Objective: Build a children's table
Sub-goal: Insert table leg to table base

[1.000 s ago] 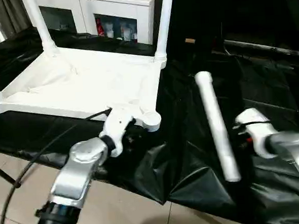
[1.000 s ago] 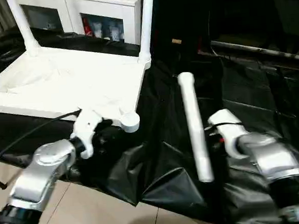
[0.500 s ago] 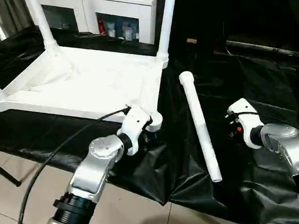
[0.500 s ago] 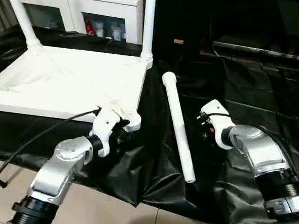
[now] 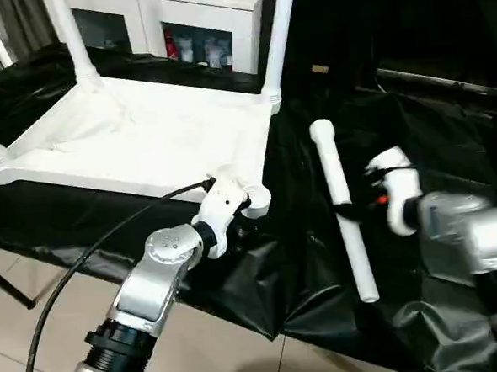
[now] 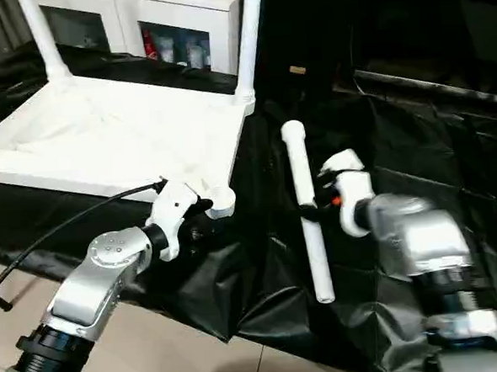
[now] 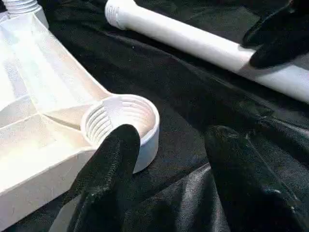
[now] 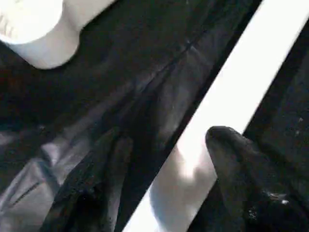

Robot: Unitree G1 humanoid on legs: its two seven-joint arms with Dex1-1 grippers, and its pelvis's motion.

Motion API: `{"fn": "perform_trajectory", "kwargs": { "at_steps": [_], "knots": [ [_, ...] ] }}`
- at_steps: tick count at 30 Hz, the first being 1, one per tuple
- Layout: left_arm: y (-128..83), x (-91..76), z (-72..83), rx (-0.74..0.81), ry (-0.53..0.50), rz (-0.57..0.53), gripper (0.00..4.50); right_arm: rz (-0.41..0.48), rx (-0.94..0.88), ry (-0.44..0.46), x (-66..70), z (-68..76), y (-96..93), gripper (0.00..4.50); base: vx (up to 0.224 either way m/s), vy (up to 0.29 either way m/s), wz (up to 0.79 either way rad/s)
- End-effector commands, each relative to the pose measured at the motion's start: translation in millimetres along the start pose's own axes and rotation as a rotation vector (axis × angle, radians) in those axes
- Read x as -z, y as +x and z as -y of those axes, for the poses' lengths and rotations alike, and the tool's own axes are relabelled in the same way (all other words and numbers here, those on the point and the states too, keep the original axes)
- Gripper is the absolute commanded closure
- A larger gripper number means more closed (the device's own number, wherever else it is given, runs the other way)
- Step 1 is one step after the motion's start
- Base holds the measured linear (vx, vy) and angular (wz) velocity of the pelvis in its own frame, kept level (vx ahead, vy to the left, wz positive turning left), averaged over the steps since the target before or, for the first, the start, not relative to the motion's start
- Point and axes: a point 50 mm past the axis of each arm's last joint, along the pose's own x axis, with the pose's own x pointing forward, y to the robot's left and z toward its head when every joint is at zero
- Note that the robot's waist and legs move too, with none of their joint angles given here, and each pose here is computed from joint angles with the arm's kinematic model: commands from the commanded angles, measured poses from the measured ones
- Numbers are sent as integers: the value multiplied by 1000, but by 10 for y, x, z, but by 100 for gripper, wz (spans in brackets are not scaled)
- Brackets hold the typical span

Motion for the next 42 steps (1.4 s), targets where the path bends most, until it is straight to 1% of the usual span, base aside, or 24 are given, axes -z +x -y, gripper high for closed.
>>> {"fn": "perform_trajectory", "kwargs": {
  "at_steps": [1, 2, 3, 4, 5, 6, 8, 13, 14, 16, 17, 19, 20, 21, 23, 26, 29, 33, 34, 35, 36, 38, 41, 42],
  "knots": [
    [-5, -45, -6, 3, 20, 15, 190, -46, 65, 7, 47, 47, 31, 127, 0, 0, 0],
    [-6, -44, -6, 3, 21, 14, 190, -49, 68, 9, 48, 46, 38, 116, 0, 0, 0],
    [-9, -43, -5, 3, 22, 14, 190, -80, 110, 0, 52, 60, 67, 108, 0, 0, 0],
    [-9, -43, -5, 3, 22, 14, 190, -80, 110, 0, 52, 60, 67, 102, 0, 0, 0],
    [-14, -42, -5, 4, 24, 13, 190, -92, 128, -9, 42, 67, 81, 102, 0, 0, 0],
    [-17, -42, -6, 3, 24, 13, 190, -106, 140, -4, 39, 75, 81, 83, 0, 0, 0],
    [-23, -39, -7, 2, 24, 12, 190, -124, 155, 6, 37, 83, 81, 83, 0, 0, 0],
    [-40, -36, -18, -1, 23, 11, 190, -178, 192, 76, 57, 128, 69, 83, 0, 0, 0],
    [-44, -37, -25, -2, 22, 12, 190, -181, 194, 112, 56, 140, 67, 97, 0, 0, 0],
    [-45, -39, -28, -2, 22, 12, 190, -182, 195, 125, 56, 143, 66, 107, 0, 0, 0],
    [-45, -43, -35, -3, 23, 13, 190, -185, 199, 155, 58, 152, 62, 125, 0, 0, 0],
    [-44, -46, -40, -4, 25, 13, 190, -186, 202, 181, 65, 161, 61, 135, 0, 0, 0],
    [-43, -48, -42, -5, 26, 14, 190, -190, 208, 199, 76, 172, 61, 153, 0, 0, 0],
    [-43, -49, -42, -5, 26, 14, 190, -193, 211, 209, 83, 178, 61, 153, 0, 0, 0],
    [-45, -51, -44, -8, 27, 16, 190, -206, 218, 249, 110, 195, 66, 171, 0, 0, 0],
    [-48, -49, -45, -11, 26, 16, 190, -220, 229, 280, 146, 215, 70, 198, 0, 0, 0],
    [-53, -39, -50, -15, 28, 12, 190, -233, 243, 298, 180, 232, 75, 215, 0, 0, 0],
    [-55, -40, -58, -21, 29, 13, 190, -195, 255, 336, 131, 257, 66, 260, 0, 0, 0],
    [-56, -42, -59, -23, 30, 14, 190, -184, 256, 343, 111, 264, 61, 260, 0, 0, 0],
    [-56, -45, -62, -25, 31, 15, 190, -156, 256, 364, 71, 278, 53, 274, 0, 0, 0],
    [-57, -46, -65, -27, 31, 17, 190, -128, 253, 388, 30, 290, 47, 274, 0, 0, 0],
    [-58, -47, -67, -28, 32, 17, 190, -113, 251, 406, 9, 296, 45, 292, 0, 0, 0],
    [-56, -57, -83, -37, 31, 25, 190, -21, 208, 514, -95, 297, 46, 301, 0, 0, 0],
    [-56, -60, -86, -39, 30, 27, 190, -4, 205, 522, -109, 298, 49, 302, 0, 0, 0]
  ]
}}
